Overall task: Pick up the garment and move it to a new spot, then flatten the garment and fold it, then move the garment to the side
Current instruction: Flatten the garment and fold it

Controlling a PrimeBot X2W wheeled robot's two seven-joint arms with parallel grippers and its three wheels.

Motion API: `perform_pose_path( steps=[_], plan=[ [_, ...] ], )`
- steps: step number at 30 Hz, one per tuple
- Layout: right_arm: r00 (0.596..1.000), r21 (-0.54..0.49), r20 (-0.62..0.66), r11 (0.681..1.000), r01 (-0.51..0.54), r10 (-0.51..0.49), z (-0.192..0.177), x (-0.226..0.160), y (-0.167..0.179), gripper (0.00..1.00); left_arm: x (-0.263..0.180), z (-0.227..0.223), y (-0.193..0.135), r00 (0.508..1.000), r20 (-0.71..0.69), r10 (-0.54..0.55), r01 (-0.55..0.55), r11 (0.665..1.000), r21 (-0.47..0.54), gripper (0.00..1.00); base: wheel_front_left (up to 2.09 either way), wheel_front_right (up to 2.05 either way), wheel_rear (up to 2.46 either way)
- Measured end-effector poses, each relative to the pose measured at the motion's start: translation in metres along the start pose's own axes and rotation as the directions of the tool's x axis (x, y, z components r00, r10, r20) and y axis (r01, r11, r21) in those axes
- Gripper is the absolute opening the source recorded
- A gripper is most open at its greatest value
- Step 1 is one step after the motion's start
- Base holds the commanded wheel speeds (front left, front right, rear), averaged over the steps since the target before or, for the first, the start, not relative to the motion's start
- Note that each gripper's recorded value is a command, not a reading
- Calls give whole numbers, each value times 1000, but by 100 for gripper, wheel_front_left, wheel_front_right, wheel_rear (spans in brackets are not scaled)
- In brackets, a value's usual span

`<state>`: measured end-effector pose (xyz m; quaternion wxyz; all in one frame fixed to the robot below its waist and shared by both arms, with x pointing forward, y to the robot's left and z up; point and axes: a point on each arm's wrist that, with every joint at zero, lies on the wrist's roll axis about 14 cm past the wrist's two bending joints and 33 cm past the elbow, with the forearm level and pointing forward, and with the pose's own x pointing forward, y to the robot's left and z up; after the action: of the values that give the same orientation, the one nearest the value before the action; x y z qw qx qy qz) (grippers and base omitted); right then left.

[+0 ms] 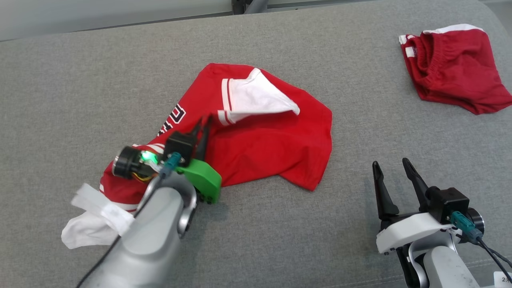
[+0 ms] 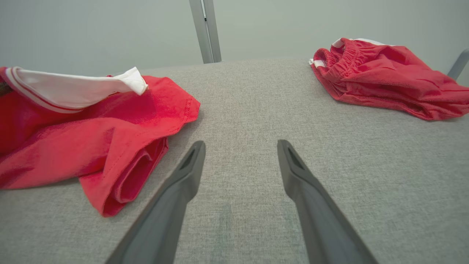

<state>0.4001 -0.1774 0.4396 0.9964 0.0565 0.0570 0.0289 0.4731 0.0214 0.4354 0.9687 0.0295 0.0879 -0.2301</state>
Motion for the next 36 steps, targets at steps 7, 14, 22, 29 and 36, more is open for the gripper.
perform_pose_path(
  steps=[7, 14, 22, 29, 36],
  plan=[
    [1000, 1, 5, 1000, -26, 26, 1, 7, 8, 100, 10, 68, 91, 974, 166, 152, -168, 982, 86, 0, 0, 0, 0],
    [1000, 7, -3, 1000, -23, 23, -3, 12, 7, 100, 16, 115, 172, 933, 231, 276, -306, 946, 109, 0, 0, 0, 0],
    [1000, 10, -15, 1000, -15, 16, -8, 18, 3, 100, 21, 110, 228, 894, 195, 403, -424, 902, 81, 0, 0, 0, 0],
    [1000, 6, -29, 1000, 0, 0, -13, 21, -3, 100, 19, 97, 260, 839, 192, 509, -522, 853, 20, 0, 0, 0, 0],
    [999, 5, -19, 999, -37, 37, -10, 25, 9, 100, 15, 65, 253, 859, 102, 501, -503, 864, -6, 100, 0, 0, 0]
  ],
)
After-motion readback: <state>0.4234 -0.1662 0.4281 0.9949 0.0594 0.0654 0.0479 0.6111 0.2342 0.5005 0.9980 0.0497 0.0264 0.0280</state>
